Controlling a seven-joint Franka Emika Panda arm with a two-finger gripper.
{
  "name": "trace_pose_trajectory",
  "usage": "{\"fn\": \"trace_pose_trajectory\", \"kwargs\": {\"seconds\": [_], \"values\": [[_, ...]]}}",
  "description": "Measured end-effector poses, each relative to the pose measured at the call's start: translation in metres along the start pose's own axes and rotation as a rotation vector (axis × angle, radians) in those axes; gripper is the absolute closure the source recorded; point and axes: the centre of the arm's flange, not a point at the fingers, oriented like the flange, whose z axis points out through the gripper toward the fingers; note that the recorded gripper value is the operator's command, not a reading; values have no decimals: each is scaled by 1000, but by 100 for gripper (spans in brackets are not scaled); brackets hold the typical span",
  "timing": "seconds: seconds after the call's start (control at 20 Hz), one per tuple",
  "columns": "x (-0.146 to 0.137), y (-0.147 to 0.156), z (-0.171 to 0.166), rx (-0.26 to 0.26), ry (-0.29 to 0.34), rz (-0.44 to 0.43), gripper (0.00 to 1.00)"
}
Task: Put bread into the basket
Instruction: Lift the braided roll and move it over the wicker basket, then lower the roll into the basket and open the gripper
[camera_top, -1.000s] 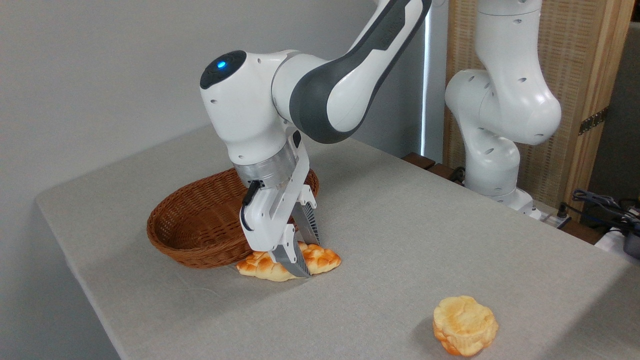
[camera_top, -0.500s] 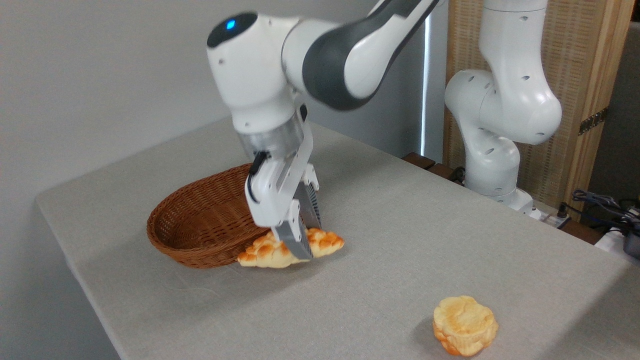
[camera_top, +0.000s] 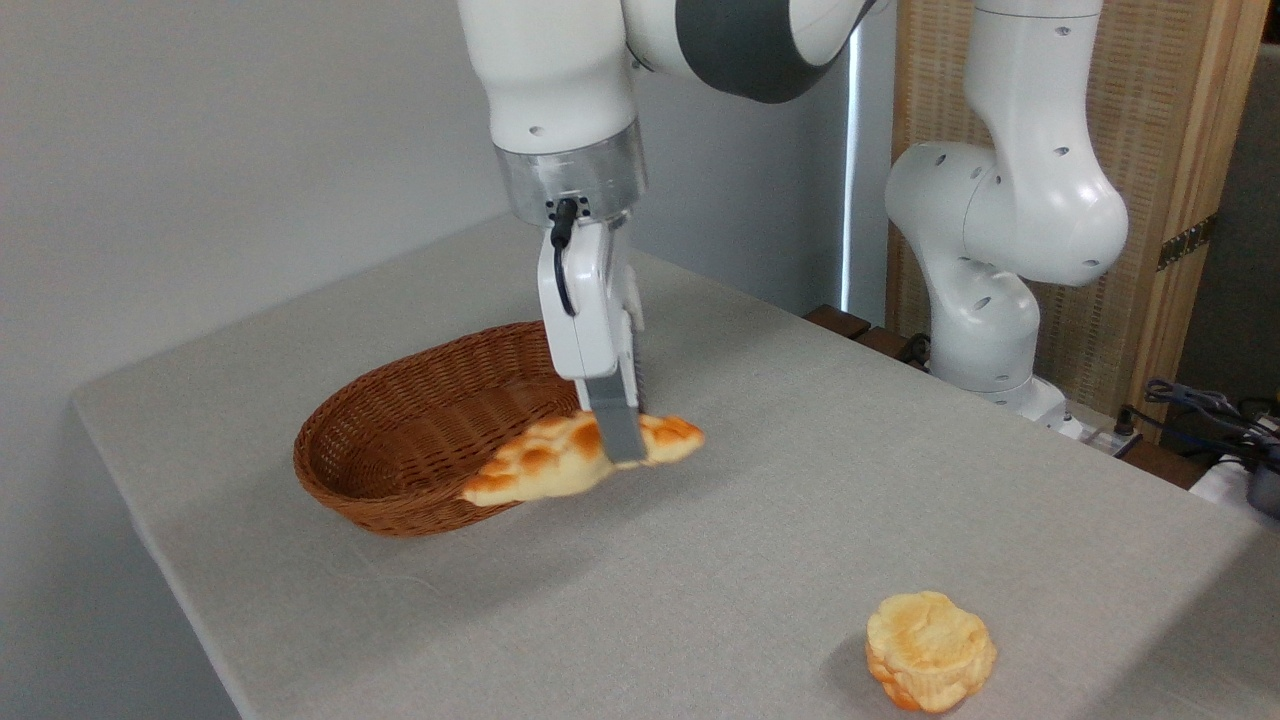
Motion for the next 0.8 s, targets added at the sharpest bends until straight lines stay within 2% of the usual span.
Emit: {"fn": "trace_pose_trajectory", "kwargs": {"seconds": [0.1, 0.15, 0.25, 0.3, 0.4, 0.5, 0.8], "values": [[30, -1, -1, 17, 51, -81, 64], [50, 0, 1, 19, 59, -120, 47], [88, 3, 6, 10, 66, -188, 19], [105, 6, 10, -3, 76, -218, 0], [132, 8, 23, -35, 90, -271, 0], [146, 6, 37, -55, 87, -301, 0], [142, 1, 41, -60, 87, -318, 0]]}}
